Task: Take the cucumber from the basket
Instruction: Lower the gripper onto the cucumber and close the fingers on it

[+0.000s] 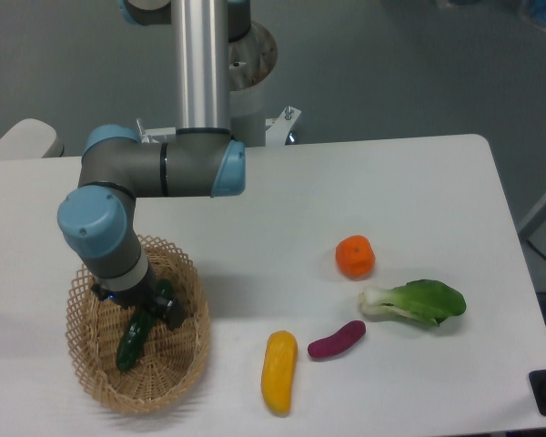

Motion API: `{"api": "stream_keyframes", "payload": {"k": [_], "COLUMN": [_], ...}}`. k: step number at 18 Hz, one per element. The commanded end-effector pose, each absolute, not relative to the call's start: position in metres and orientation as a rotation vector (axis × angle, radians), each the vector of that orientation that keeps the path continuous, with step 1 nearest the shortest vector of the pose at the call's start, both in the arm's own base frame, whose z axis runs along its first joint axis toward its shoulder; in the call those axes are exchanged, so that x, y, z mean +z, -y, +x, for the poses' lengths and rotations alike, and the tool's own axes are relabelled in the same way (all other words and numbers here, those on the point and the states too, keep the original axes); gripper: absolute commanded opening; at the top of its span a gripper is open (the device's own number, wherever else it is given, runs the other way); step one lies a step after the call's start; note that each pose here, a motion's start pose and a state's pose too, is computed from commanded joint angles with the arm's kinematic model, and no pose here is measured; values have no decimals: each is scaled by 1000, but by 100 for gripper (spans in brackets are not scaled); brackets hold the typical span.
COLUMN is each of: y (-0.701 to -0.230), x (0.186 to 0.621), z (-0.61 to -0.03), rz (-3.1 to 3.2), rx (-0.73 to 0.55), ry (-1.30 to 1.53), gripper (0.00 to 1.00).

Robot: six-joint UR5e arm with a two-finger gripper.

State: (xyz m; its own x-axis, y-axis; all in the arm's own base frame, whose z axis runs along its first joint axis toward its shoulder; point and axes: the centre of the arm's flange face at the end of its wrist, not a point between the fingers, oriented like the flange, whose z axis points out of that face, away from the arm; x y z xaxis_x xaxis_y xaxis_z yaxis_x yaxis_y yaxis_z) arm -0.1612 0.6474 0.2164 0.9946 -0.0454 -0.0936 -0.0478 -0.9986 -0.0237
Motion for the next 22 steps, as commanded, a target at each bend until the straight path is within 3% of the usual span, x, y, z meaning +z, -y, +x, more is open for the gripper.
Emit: {"api": "stream_keyframes", "payload": {"k": [16, 17, 20, 22], "y": [-649, -649, -650, -651], "x": [201, 202, 204, 206], "z": [-145, -146, -146, -146], "rz": [-3133, -3130, -3126, -3122], "rx": [113, 114, 117, 120], "ry": [-27, -29, -46, -53], "gripper": [100, 92, 29, 14]}}
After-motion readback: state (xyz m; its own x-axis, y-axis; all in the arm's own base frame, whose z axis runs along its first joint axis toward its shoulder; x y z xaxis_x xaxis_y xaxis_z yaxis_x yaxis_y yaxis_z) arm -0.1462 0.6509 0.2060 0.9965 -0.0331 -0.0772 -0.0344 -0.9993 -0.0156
